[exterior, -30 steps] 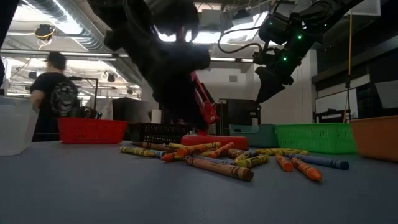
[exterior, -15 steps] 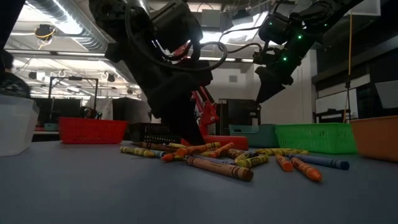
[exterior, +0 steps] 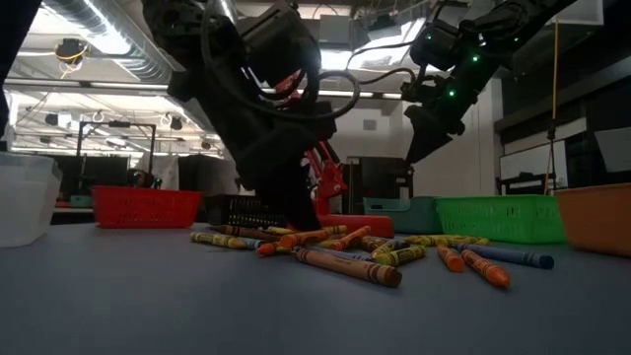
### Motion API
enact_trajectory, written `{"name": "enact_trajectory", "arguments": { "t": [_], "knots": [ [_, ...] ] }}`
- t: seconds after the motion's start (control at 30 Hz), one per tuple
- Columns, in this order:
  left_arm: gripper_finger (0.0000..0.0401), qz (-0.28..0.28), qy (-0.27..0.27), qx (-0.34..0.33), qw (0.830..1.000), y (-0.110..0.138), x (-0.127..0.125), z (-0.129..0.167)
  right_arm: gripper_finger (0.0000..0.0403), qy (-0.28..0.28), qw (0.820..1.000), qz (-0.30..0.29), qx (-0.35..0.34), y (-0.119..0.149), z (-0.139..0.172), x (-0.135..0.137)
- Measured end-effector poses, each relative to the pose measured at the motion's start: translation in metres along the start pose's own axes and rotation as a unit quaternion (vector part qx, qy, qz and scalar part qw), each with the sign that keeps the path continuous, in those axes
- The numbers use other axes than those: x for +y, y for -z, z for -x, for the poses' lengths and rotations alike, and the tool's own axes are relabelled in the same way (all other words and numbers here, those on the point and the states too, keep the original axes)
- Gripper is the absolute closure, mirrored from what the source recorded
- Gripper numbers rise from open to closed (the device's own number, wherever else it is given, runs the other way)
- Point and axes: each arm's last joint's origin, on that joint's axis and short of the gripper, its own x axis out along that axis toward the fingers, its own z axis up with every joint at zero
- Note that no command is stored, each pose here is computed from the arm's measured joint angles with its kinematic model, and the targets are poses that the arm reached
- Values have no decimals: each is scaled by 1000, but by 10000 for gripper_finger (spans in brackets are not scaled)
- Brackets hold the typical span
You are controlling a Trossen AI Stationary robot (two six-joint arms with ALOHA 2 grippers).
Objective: Sort crayons
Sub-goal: Put the yellow crayon into the top left black bin
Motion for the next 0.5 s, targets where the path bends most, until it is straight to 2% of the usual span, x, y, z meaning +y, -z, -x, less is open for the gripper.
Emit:
{"name": "enact_trajectory", "arguments": {
  "t": [0.27,0.5],
  "knots": [
    [393,6,-1,-9,1000,-3,3,0,304,0,1000,0,0,0,0,0],
    [390,12,3,-30,999,-13,7,17,303,-2,1000,0,0,0,0,0]
  ]
}}
